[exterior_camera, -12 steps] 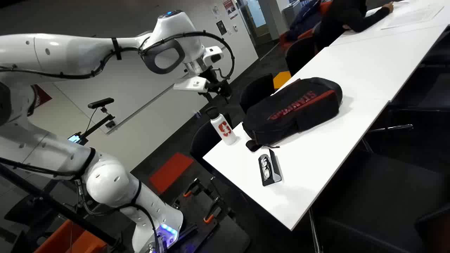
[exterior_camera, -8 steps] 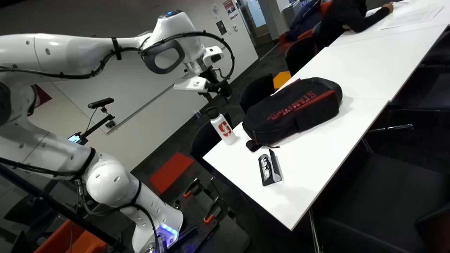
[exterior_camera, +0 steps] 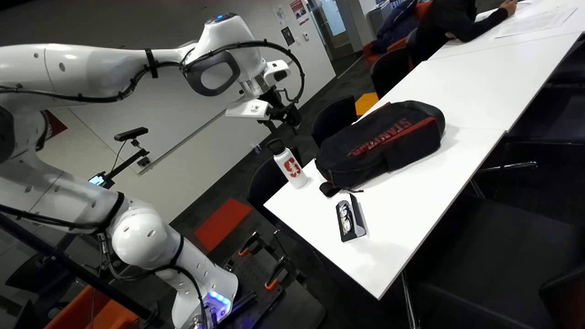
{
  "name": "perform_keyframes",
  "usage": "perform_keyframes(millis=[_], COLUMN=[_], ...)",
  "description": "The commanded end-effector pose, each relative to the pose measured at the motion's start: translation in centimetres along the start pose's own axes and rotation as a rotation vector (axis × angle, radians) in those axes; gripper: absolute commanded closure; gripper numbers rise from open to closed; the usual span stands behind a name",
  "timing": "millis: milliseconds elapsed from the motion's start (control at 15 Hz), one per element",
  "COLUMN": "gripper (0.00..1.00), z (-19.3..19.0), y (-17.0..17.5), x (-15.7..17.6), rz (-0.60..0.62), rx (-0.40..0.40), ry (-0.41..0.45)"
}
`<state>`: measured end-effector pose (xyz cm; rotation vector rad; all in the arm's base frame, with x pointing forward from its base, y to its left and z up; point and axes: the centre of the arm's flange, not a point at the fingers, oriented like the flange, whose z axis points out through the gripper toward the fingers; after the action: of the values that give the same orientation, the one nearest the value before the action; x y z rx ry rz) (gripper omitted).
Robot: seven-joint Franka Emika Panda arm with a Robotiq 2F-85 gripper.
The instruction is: Remove the glasses from the case and put them on the table
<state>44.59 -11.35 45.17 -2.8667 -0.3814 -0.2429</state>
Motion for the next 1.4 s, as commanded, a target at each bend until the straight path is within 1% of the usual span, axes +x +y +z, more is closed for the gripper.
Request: perform_keyframes(millis=[0, 267, 533, 667, 733, 800, 933, 1200, 1267, 1333], gripper=[0.00, 0.00, 0.00, 0.00, 0.00, 0.00, 0.00, 0.00, 0.00, 0.00], z=[2.9, 9.7, 17.2, 20.2, 20.9, 19.2, 20.7, 20.0, 21.0, 21.9], y=[0.4, 1.8, 4.3, 5.3, 5.7, 4.4, 4.7, 4.5, 4.4, 4.2], x=[0.1, -0.4, -1.5, -2.1, -2.2, -2.5, -2.9, -2.5, -2.2, -1.9], rz=[-0.010, -0.028, -0.029, -0.022, -0.015, -0.007, -0.005, -0.009, -0.056, -0.103], rx=[-0.025, -0.071, -0.129, -0.147, -0.161, -0.133, -0.129, -0.133, -0.171, -0.193], ry=[-0.041, -0.125, -0.165, -0.189, -0.202, -0.191, -0.214, -0.198, -0.214, -0.235])
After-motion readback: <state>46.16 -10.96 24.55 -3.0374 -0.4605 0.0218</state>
